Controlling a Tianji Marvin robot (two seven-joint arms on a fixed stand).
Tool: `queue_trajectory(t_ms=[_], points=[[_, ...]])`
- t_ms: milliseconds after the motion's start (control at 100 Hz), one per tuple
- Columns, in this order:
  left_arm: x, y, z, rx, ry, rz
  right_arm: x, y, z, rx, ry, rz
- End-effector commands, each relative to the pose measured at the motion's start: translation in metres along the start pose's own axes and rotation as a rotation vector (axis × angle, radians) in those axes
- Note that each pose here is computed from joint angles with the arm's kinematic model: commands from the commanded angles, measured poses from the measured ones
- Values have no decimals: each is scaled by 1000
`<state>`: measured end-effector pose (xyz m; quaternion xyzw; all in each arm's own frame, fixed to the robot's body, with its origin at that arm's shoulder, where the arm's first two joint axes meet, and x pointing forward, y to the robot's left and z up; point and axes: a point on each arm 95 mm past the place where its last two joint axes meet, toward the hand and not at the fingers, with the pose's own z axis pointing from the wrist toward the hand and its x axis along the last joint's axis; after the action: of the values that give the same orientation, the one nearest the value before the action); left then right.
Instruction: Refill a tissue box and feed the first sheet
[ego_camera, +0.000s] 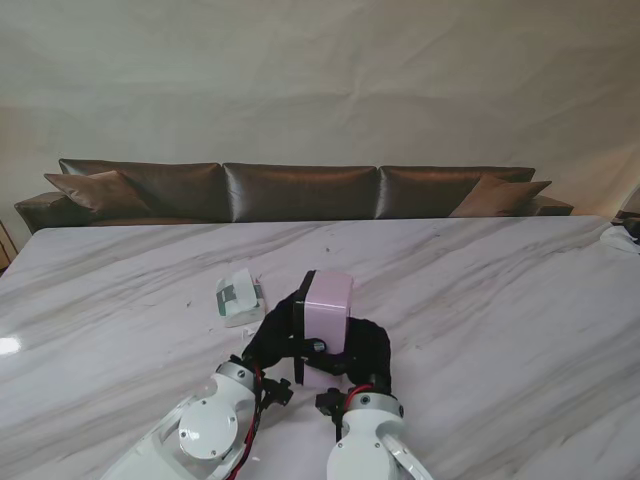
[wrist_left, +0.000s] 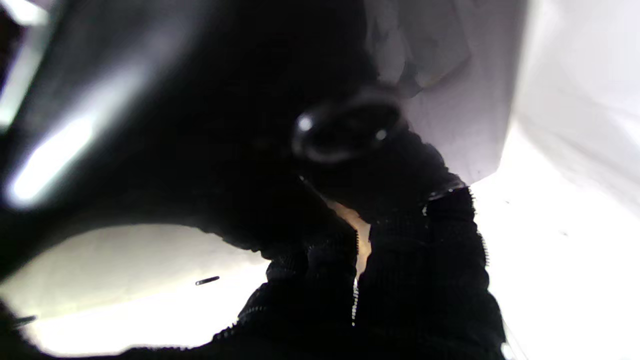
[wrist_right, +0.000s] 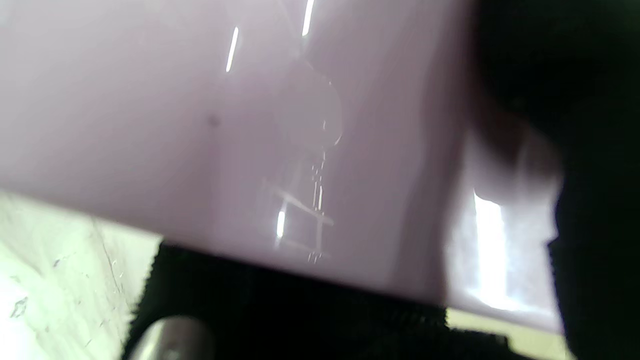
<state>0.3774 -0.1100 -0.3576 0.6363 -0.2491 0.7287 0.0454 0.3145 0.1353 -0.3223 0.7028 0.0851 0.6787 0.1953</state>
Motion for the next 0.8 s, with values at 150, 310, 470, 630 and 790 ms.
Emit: queue_trajectory(t_ms=[150,310,470,630,790], points=[[8,9,-4,-1,17,-29,-20,9,18,-46,-47,-71],[7,9,-2,9,2,-38,-22,6,25,-40,-64,-67],[8,10,0,9,8,-41,-23,4,29,-40,-67,-78],[10,11,-2,10,20,-45,-25,4,30,-44,-74,-85],[14,10,-4,12,26,-46,-26,4,31,-53,-86,-98]])
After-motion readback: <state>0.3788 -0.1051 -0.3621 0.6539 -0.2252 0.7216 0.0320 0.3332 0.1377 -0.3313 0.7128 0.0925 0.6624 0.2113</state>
